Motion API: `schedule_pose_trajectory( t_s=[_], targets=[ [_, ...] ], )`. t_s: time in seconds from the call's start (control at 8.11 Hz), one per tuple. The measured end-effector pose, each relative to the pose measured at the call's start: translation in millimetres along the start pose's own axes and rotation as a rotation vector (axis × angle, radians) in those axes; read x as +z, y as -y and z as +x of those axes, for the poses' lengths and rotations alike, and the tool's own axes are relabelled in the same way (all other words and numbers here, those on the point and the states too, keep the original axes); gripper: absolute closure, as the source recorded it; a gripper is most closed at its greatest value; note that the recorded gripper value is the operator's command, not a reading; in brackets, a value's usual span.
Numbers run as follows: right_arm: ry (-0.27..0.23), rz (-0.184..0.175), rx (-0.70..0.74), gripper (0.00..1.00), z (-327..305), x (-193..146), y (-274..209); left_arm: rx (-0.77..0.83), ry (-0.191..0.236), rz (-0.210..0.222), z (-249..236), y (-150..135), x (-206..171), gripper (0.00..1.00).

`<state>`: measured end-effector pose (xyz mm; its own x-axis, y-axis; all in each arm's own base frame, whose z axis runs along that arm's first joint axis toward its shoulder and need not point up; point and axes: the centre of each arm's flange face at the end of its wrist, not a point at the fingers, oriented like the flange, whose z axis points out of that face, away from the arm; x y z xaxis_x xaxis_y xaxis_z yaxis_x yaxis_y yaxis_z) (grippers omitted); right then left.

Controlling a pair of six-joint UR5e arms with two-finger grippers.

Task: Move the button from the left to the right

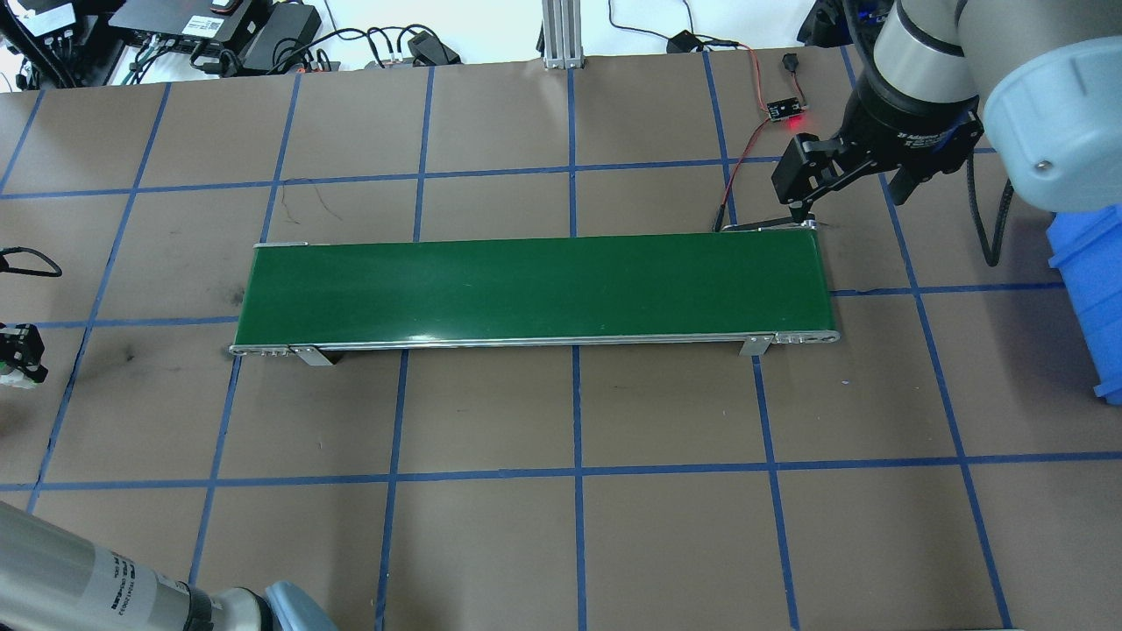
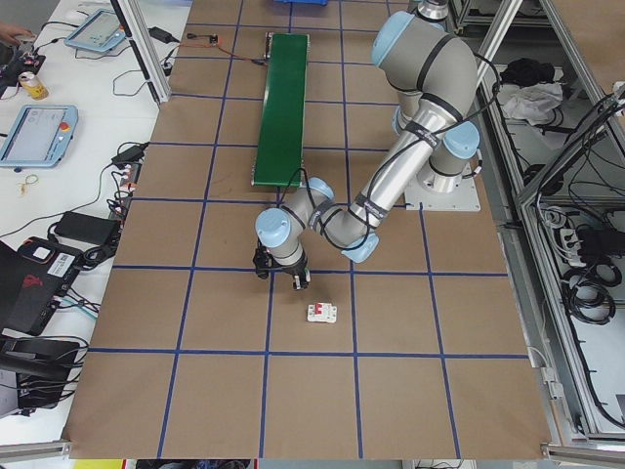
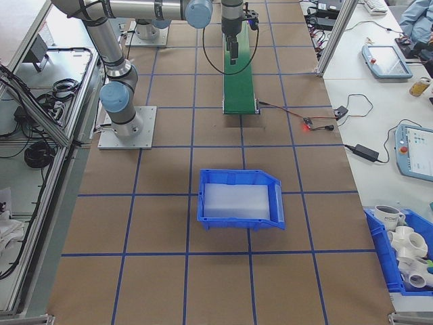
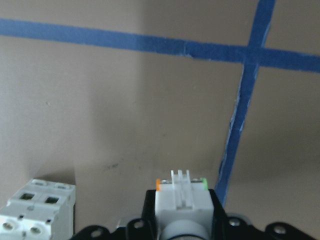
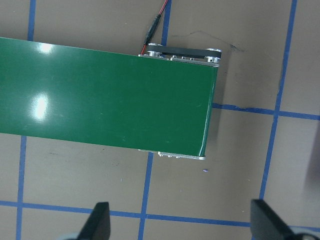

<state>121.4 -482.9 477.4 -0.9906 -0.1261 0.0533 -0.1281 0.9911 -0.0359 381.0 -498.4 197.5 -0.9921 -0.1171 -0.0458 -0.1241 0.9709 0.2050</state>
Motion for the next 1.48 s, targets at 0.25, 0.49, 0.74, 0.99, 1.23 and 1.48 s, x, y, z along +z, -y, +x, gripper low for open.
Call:
schedule_pose_trajectory(
  t_s=[0.25,0.49,0.74,0.99,1.23,1.48],
  targets=[
    [0.000,0.002,0.000,0.00,0.0,-0.3,0.2,0.034,0.034,0.076,11.9,-12.3,-59.0,1.00],
    [0.000,0.002,0.000,0.00,0.0,-0.4,0.2,0.090,0.040,0.137,65.2,-20.2,-122.0,1.00],
    [0.000,0.001,0.000,0.00,0.0,-0.1,0.2,0.123,0.043,0.189,147.8,-8.9,-159.8,1.00],
    [0.000,0.000,0.000,0.00,0.0,0.8,0.4,0.099,-0.001,0.222,230.0,6.1,-169.9,1.00],
    [0.000,-0.001,0.000,0.00,0.0,0.9,0.5,0.056,-0.073,0.223,283.6,16.8,-161.9,1.00],
    [0.000,-0.001,0.000,0.00,0.0,1.0,0.5,0.047,-0.103,0.172,305.5,24.1,-136.3,1.00]
  ],
)
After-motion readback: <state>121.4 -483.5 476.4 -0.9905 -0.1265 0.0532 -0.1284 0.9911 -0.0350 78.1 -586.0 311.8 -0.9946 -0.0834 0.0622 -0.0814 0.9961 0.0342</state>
